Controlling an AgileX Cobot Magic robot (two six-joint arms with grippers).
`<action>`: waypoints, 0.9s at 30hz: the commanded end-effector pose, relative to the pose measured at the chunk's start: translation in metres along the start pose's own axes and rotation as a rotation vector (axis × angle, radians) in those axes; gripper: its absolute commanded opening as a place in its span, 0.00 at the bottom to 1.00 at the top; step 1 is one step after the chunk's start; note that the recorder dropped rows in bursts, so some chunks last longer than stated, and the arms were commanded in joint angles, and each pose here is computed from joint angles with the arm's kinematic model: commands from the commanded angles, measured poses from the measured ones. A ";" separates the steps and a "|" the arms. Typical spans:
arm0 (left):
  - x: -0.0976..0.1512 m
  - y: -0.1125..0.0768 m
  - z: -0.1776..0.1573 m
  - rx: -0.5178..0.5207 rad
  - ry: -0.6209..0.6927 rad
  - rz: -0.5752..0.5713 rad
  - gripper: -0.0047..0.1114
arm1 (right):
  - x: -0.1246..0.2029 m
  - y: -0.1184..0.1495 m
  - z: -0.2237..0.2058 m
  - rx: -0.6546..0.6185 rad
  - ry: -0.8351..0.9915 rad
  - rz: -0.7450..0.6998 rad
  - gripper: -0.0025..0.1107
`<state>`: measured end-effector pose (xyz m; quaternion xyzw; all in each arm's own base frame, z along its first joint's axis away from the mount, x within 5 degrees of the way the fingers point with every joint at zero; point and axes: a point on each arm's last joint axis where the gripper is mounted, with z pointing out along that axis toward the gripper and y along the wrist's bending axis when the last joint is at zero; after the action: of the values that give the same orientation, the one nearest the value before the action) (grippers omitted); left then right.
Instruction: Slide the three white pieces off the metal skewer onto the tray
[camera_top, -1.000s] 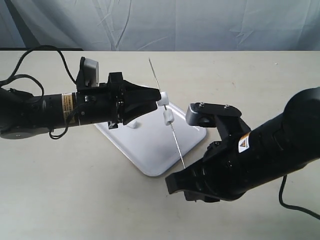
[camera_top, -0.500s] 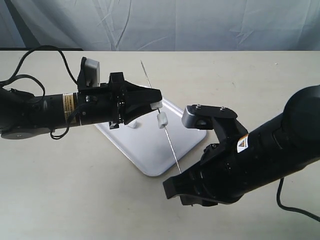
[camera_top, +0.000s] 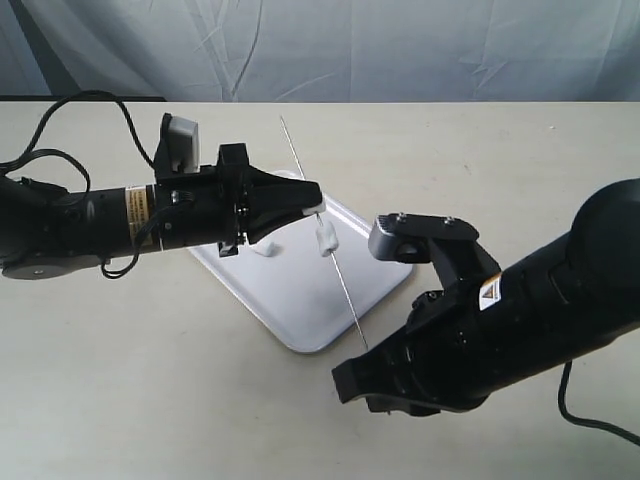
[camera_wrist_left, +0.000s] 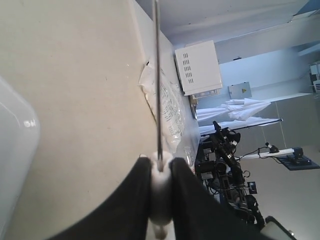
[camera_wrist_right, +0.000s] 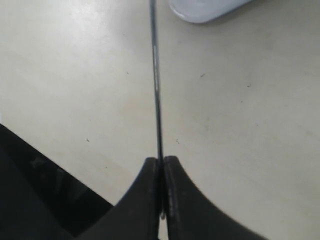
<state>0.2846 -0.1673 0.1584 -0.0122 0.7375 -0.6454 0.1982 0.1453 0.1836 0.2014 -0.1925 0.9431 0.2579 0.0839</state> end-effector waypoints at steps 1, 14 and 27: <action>-0.015 0.003 -0.009 0.007 -0.107 -0.010 0.16 | 0.018 -0.007 0.004 0.015 0.103 -0.016 0.02; -0.048 0.025 -0.057 -0.127 -0.233 0.016 0.16 | 0.034 -0.014 0.005 0.030 0.184 -0.041 0.02; -0.021 0.045 -0.029 -0.455 -0.059 0.240 0.18 | 0.022 -0.014 0.007 0.030 0.054 -0.020 0.02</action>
<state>0.3072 -0.1206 0.1248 -0.0036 0.8483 -0.4526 0.2749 0.1299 0.1687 0.1819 -0.2135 0.9476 0.2321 0.0515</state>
